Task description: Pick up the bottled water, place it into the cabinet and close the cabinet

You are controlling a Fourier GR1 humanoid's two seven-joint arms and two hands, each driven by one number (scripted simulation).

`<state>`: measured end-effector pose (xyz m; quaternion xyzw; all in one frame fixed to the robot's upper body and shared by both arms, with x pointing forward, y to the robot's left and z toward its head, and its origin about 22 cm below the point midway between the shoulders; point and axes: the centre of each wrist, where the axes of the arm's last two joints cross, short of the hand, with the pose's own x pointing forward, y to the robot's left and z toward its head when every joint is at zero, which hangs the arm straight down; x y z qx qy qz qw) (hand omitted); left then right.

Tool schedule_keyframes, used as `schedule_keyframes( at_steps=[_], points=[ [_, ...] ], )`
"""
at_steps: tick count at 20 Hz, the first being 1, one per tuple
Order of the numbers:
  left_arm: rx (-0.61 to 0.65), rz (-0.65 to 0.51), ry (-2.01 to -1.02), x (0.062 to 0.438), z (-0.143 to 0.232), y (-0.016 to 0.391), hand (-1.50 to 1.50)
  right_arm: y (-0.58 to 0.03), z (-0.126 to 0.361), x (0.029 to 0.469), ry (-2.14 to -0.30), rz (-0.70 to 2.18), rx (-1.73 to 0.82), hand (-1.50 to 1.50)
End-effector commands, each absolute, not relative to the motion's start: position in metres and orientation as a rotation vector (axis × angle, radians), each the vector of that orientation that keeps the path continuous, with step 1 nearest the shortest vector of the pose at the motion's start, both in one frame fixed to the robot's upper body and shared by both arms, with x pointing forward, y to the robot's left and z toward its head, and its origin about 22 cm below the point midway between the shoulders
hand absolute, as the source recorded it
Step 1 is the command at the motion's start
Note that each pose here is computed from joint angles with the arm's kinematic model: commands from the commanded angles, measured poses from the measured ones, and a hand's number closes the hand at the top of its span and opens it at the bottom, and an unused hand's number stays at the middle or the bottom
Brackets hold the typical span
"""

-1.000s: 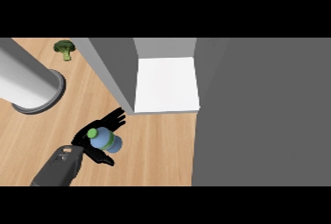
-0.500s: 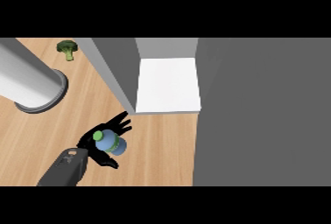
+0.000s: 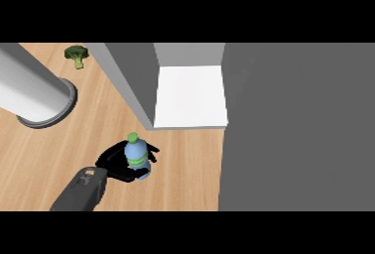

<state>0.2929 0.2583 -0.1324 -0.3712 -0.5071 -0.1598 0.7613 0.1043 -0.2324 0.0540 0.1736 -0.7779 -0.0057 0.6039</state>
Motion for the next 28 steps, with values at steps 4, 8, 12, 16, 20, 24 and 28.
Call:
schedule_keyframes(
  at_steps=[4,8,12,16,20,24,28],
  points=[
    [-1.049,-0.309,-1.139,0.295,-0.133,0.246,1.50,-0.233,0.059,0.108,-1.809,0.003,0.416,-1.50],
    [-0.736,-0.012,-1.362,0.276,-0.142,0.269,1.50,-0.240,0.052,0.100,-1.803,-0.020,0.377,-1.50],
    [-0.435,0.317,-1.518,0.252,-0.147,0.311,1.50,-0.237,0.051,0.098,-1.800,-0.028,0.364,-1.50],
    [-0.410,0.393,-1.552,0.244,-0.153,0.304,1.50,-0.239,0.054,0.107,-1.799,-0.035,0.371,-1.50],
    [-0.460,0.450,-1.575,0.243,-0.153,0.295,1.50,-0.237,0.042,0.113,-1.780,-0.025,0.395,-1.50],
    [-0.499,0.425,-1.550,0.252,-0.142,0.300,1.50,-0.239,0.044,0.099,-1.786,-0.031,0.386,-1.50],
    [-0.509,0.429,-1.554,0.240,-0.138,0.298,1.50,-0.229,0.045,0.088,-1.769,-0.018,0.395,-1.50]
  ],
)
